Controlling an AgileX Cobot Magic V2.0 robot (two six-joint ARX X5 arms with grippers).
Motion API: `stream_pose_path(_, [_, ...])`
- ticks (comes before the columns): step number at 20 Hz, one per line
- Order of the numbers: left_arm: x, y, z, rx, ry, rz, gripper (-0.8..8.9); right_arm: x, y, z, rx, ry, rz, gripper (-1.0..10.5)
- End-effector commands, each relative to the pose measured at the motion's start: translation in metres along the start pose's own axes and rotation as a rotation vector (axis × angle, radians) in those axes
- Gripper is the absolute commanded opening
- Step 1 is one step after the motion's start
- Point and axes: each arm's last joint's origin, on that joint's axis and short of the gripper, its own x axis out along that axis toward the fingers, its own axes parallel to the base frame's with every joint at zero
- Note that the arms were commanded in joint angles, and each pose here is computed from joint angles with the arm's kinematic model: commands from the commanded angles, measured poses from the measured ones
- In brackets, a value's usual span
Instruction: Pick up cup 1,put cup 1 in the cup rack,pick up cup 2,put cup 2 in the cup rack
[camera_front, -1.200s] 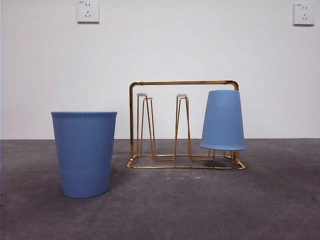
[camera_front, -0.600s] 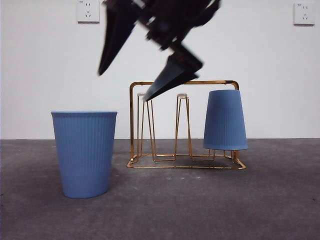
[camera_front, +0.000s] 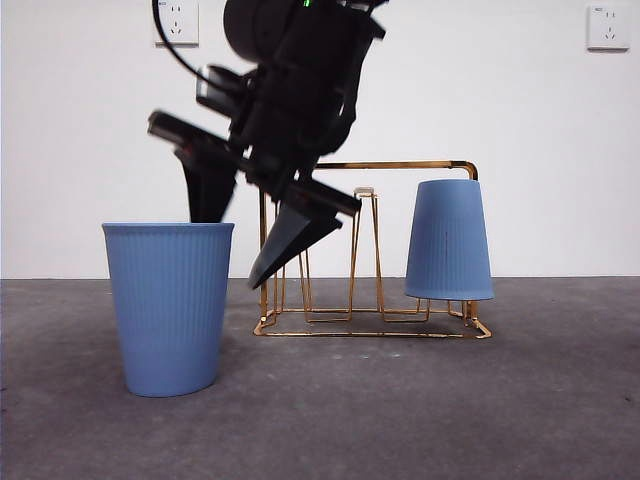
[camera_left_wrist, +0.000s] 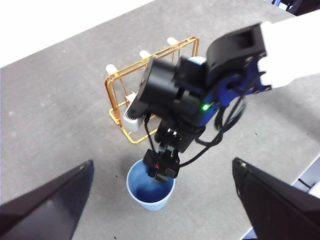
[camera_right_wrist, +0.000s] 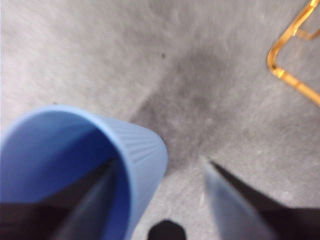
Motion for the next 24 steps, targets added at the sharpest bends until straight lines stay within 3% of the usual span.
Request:
stream_pose_path(1, [0.000, 0.000, -0.001, 0.012, -0.001, -0.004, 4.67, 0.005, 0.003, 0.000, -0.022, 0.003, 0.005, -0.1])
stream_pose_path(7, [0.000, -0.004, 0.008, -0.025, -0.075, -0.096, 4.67, -0.026, 0.010, -0.003, -0.116, -0.012, -0.014, -0.1])
stream_pose_path(9, [-0.001, -0.005, 0.013, -0.049, -0.119, -0.116, 4.67, -0.065, 0.014, -0.005, -0.158, -0.081, -0.091, -0.1])
stream_pose_path(13, [-0.002, -0.009, 0.026, -0.109, -0.237, -0.227, 4.67, -0.185, 0.025, -0.028, -0.186, -0.375, -0.229, -0.1])
stream_pose_path(18, [0.006, -0.022, 0.058, -0.178, -0.425, -0.510, 4.67, -0.332, 0.028, -0.111, -0.171, -0.811, -0.363, -0.1])
stream_pose_path(24, [0.054, -0.051, 0.088, -0.201, -0.461, -0.818, 4.67, -0.416, 0.020, -0.214, -0.182, -1.137, -0.383, -0.1])
